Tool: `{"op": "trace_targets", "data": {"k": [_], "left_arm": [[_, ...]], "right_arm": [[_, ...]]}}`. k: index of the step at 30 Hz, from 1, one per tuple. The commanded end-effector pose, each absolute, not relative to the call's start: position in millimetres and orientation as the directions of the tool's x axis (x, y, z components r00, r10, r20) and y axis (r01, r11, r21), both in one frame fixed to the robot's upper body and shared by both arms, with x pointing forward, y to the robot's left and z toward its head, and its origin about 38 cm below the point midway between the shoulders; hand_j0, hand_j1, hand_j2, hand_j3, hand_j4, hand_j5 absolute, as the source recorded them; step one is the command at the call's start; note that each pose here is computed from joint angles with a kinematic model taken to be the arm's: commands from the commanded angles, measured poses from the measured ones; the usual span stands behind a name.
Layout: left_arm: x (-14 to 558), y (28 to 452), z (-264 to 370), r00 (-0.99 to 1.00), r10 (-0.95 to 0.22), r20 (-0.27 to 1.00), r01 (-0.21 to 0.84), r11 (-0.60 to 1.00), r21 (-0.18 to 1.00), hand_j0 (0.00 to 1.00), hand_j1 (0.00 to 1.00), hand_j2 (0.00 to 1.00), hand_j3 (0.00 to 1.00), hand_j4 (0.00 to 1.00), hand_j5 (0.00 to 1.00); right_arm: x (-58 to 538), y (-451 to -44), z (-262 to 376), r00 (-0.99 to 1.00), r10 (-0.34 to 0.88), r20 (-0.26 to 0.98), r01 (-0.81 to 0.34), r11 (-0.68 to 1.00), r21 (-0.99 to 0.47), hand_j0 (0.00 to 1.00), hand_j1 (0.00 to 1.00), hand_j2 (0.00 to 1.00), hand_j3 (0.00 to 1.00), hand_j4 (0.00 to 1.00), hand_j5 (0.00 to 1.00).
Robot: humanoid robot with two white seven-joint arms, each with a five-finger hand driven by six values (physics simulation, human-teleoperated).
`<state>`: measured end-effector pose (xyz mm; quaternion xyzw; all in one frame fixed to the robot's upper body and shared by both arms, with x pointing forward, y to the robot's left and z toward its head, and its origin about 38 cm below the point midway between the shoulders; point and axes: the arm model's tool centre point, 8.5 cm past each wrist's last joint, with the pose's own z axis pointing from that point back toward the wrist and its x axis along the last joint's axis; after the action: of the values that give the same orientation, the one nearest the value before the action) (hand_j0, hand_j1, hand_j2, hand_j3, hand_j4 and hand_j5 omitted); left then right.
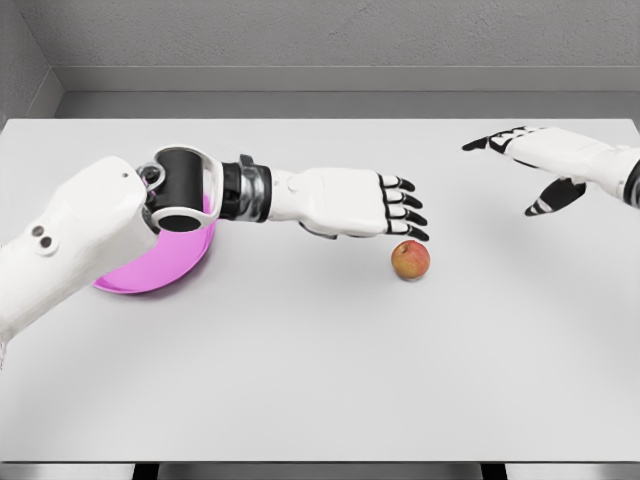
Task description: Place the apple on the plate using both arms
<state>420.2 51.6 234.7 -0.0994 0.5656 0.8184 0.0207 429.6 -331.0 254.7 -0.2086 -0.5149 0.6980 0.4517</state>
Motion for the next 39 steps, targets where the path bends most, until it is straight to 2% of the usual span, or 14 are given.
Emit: {"op": "trace_targets", "data": {"k": [1, 4, 9, 13, 18, 36, 39], "left_arm": [[410.5, 33.8, 223.0, -0.988, -0.034, -0.154, -0.131, -0.362, 0.923, 1.00, 1.00, 1.00, 1.00, 1.00, 1.00], [402.8, 19.5, 217.8, -0.989, 0.010, -0.148, -0.141, -0.375, 0.916, 1.00, 1.00, 1.00, 1.00, 1.00, 1.00], [411.0, 10.9, 206.0, -0.995, 0.012, -0.099, -0.095, -0.415, 0.905, 1.00, 1.00, 1.00, 1.00, 1.00, 1.00], [400.6, -8.5, 204.8, -0.992, 0.067, -0.103, -0.121, -0.424, 0.897, 1.00, 1.00, 1.00, 1.00, 1.00, 1.00], [409.4, -16.5, 195.0, -0.994, 0.058, -0.092, -0.108, -0.467, 0.878, 1.00, 1.00, 1.00, 1.00, 1.00, 1.00], [423.3, -26.9, 198.0, -0.982, 0.090, -0.167, -0.188, -0.590, 0.785, 1.00, 1.00, 1.00, 1.00, 1.00, 1.00], [429.2, -23.2, 197.0, -0.972, 0.093, -0.216, -0.226, -0.618, 0.753, 1.00, 1.00, 1.00, 1.00, 1.00, 1.00]], "right_arm": [[430.4, -337.2, 267.5, -0.510, 0.845, 0.163, -0.384, -0.053, -0.922, 1.00, 1.00, 1.00, 1.00, 1.00, 1.00], [430.3, -339.1, 269.2, -0.507, 0.847, 0.161, -0.380, -0.052, -0.923, 1.00, 1.00, 1.00, 1.00, 1.00, 1.00], [429.4, -336.5, 271.2, -0.515, 0.843, 0.158, -0.375, -0.055, -0.926, 1.00, 1.00, 1.00, 1.00, 1.00, 1.00], [428.1, -337.5, 272.3, -0.515, 0.844, 0.152, -0.373, -0.061, -0.926, 1.00, 1.00, 1.00, 1.00, 1.00, 1.00], [427.2, -336.0, 273.6, -0.519, 0.842, 0.149, -0.370, -0.064, -0.927, 1.00, 1.00, 1.00, 1.00, 1.00, 1.00], [426.7, -337.8, 271.6, -0.508, 0.847, 0.156, -0.377, -0.056, -0.924, 1.00, 1.00, 1.00, 1.00, 1.00, 1.00], [425.5, -338.6, 266.8, -0.504, 0.848, 0.162, -0.388, -0.055, -0.920, 1.00, 1.00, 1.00, 1.00, 1.00, 1.00]]}}
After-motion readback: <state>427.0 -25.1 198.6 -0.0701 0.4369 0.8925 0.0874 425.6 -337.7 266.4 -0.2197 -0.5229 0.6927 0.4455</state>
